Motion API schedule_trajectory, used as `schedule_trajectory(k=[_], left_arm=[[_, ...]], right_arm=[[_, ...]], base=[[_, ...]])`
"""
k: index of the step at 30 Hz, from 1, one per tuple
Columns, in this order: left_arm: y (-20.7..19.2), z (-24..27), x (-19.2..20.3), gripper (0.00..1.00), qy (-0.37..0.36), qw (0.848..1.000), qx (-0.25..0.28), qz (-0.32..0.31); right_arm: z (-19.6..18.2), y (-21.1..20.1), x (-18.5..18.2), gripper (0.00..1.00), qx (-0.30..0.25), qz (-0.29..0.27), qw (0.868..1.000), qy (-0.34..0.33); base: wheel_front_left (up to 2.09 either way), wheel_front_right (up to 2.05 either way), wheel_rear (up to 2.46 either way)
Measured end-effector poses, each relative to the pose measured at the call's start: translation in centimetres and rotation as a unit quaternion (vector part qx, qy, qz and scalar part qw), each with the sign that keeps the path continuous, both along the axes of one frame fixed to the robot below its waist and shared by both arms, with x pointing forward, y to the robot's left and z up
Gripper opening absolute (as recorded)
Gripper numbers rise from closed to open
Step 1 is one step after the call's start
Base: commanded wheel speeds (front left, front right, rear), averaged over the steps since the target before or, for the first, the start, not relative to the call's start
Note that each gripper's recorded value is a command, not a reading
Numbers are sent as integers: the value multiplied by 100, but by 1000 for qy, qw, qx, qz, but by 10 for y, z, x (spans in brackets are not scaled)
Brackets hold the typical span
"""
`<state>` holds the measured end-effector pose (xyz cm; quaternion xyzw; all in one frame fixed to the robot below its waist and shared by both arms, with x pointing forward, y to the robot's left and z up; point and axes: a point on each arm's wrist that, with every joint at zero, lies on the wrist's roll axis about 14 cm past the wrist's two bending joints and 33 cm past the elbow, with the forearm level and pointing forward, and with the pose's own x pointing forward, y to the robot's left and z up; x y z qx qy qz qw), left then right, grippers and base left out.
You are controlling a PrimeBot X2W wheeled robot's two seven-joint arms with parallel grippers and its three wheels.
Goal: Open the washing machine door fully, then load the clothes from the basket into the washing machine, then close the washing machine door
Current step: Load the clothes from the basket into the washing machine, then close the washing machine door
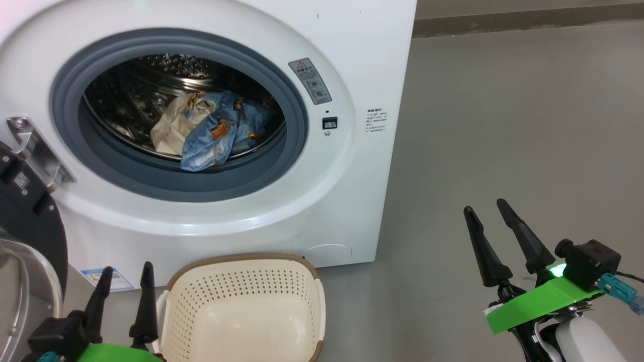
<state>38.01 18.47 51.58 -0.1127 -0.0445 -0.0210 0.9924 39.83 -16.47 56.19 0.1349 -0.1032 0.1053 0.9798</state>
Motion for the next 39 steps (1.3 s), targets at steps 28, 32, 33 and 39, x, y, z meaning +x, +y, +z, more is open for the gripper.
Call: schedule_trajectory(k=[28,32,33,39], left_arm=[[-2,6,-1,100,-9,1000,5,-6],[-2,7,-1,100,-10,1000,5,-6],[-2,7,-1,100,-10,1000,5,-6],[-1,8,-1,100,-12,1000,2,-5]], right_arm=[[1,-1,-1,100,0,-1,1000,-1],[2,-1,-1,100,0,-1,1000,-2],[2,-1,-1,100,0,-1,1000,-2],[1,0,-1,100,0,0,1000,-1]], base=[[0,0,0],[0,0,0],[0,0,0],[-8,8,0]])
